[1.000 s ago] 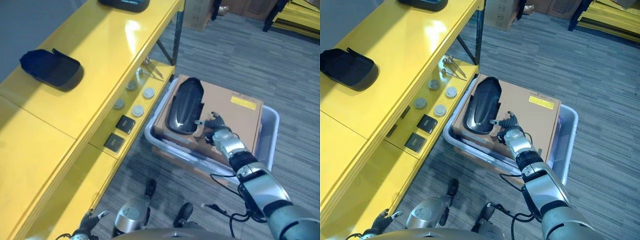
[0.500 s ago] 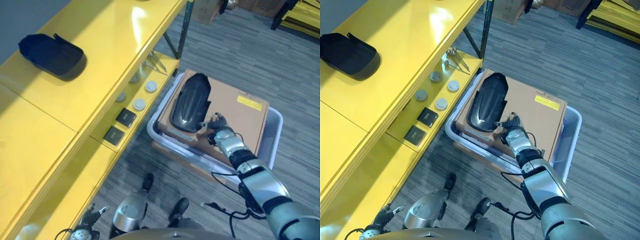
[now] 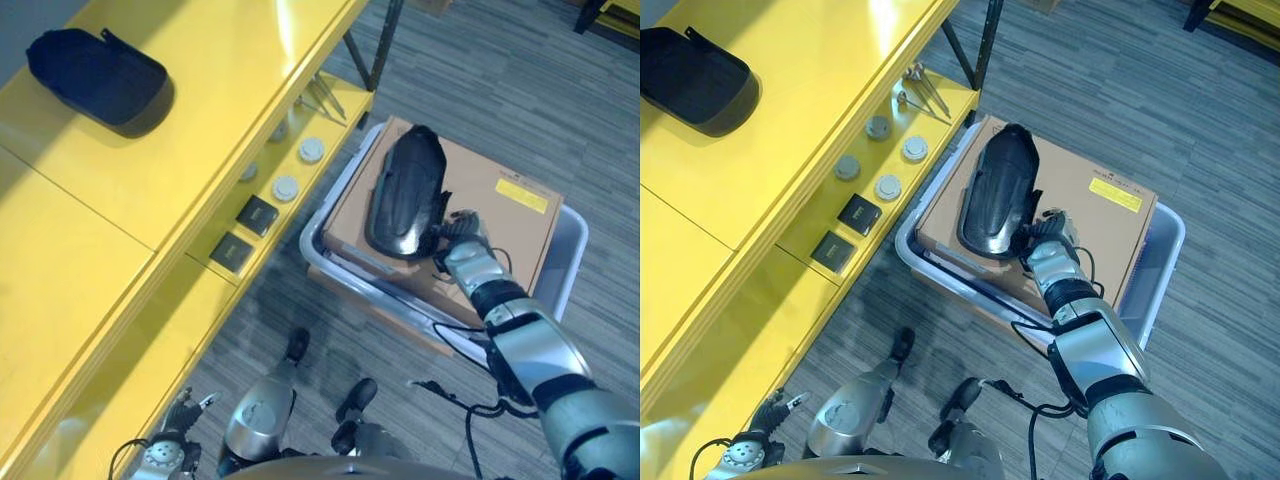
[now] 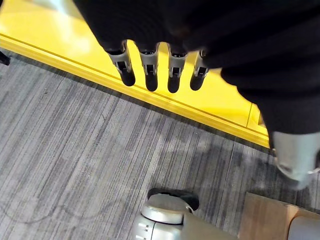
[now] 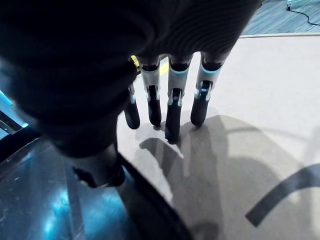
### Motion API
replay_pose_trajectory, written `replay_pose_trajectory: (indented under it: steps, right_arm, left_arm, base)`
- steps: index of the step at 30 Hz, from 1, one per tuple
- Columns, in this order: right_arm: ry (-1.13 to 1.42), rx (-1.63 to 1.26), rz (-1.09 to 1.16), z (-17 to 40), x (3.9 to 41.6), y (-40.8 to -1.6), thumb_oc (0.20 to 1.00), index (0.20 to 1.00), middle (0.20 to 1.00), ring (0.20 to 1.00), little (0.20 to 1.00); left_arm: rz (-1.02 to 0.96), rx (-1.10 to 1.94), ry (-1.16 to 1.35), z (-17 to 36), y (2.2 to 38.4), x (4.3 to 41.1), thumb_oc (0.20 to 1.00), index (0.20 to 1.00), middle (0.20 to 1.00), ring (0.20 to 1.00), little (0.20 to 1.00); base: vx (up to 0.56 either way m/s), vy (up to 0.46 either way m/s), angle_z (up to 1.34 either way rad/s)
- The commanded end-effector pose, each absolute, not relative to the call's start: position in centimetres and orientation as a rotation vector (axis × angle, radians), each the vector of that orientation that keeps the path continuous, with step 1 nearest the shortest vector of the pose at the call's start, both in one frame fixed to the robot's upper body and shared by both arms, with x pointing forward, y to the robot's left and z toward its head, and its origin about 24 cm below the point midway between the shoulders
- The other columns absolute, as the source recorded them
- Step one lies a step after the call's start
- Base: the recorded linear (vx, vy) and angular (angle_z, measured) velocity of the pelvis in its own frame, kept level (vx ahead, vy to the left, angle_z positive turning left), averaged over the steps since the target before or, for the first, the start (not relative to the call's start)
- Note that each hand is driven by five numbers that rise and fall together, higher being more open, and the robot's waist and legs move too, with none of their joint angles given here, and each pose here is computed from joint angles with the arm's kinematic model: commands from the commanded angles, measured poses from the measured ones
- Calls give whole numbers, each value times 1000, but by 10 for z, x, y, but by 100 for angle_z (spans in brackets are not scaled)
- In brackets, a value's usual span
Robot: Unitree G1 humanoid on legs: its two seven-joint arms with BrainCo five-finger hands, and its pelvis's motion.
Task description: Move parts from the plastic box to the shelf.
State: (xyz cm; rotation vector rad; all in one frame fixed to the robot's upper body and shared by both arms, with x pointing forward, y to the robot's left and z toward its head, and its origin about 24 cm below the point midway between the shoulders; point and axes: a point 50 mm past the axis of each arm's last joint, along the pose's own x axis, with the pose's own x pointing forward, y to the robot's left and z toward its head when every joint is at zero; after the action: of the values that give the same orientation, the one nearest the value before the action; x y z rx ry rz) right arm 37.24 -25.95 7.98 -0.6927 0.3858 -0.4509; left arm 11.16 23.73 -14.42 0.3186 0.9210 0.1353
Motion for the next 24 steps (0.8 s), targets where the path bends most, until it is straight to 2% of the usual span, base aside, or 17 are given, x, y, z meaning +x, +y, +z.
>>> replay_pose_trajectory:
  steps: [1, 13, 17, 24]
  right_arm:
    - [413, -726, -422, 73, 367, -266, 200, 200, 200, 200, 200]
    - [414, -691, -419, 70, 363, -272, 200, 200, 200, 200, 200]
    - [369, -640, -415, 63, 353, -266, 200, 200, 200, 200, 200]
    - [323, -607, -390, 53, 339, -253, 200, 200, 200, 200, 200]
  left_arm:
    - [134, 364, 894, -140, 246, 112, 1000, 1000, 1000, 1000, 1000]
    - [140, 256, 791, -132, 241, 127, 1000, 1000, 1000, 1000, 1000]
    - [67, 44, 513, -94, 231, 173, 1000, 1000, 1000, 1000, 1000]
    - [-119, -198, 254, -23, 200, 227, 1000, 1000, 1000, 1000, 1000]
  base:
    - [0, 0, 0]
    - [-4, -22, -2]
    - [25, -134, -1]
    - [67, -90, -6]
